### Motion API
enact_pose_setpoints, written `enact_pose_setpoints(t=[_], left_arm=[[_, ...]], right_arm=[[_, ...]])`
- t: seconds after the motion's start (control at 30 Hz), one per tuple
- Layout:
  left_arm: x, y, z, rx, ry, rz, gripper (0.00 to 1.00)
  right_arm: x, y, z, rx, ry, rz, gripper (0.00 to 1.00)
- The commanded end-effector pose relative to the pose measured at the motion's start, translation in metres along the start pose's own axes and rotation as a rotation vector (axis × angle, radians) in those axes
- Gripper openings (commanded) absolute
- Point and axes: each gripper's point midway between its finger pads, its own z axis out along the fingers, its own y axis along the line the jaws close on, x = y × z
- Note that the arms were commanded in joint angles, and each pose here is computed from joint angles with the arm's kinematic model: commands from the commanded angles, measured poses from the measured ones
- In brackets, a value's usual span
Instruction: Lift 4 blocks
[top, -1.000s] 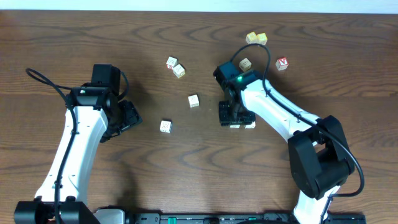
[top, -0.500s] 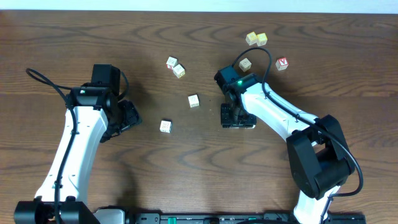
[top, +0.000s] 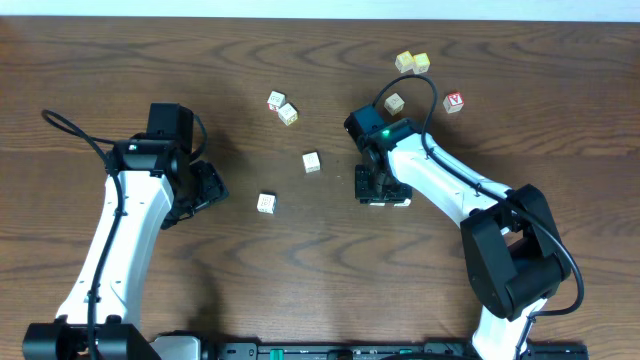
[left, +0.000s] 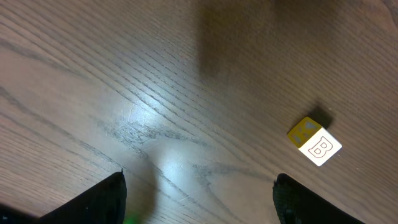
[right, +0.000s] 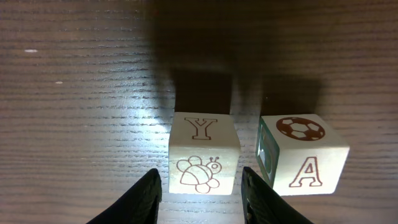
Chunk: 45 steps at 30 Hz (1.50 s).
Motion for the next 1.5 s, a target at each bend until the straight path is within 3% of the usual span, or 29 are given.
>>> enact_pose_setpoints(t=[0.0, 0.67, 1.47], left_arm=[[-0.006, 0.000, -0.005, -0.006, -0.023, -0.019, 0.76], [-0.006, 0.000, -0.005, -0.006, -0.023, -0.019, 0.76], [-0.006, 0.000, -0.005, -0.006, -0.023, -0.019, 0.76]], right_arm=[[0.001, -0.006, 0.007, 0.026, 0.003, 0.001, 0.39], [-0.002, -0.014, 0.009, 0.052, -0.010, -0.007, 0.30], [0.010, -0.013, 0.008, 0.033, 0.045, 0.004, 0.30]])
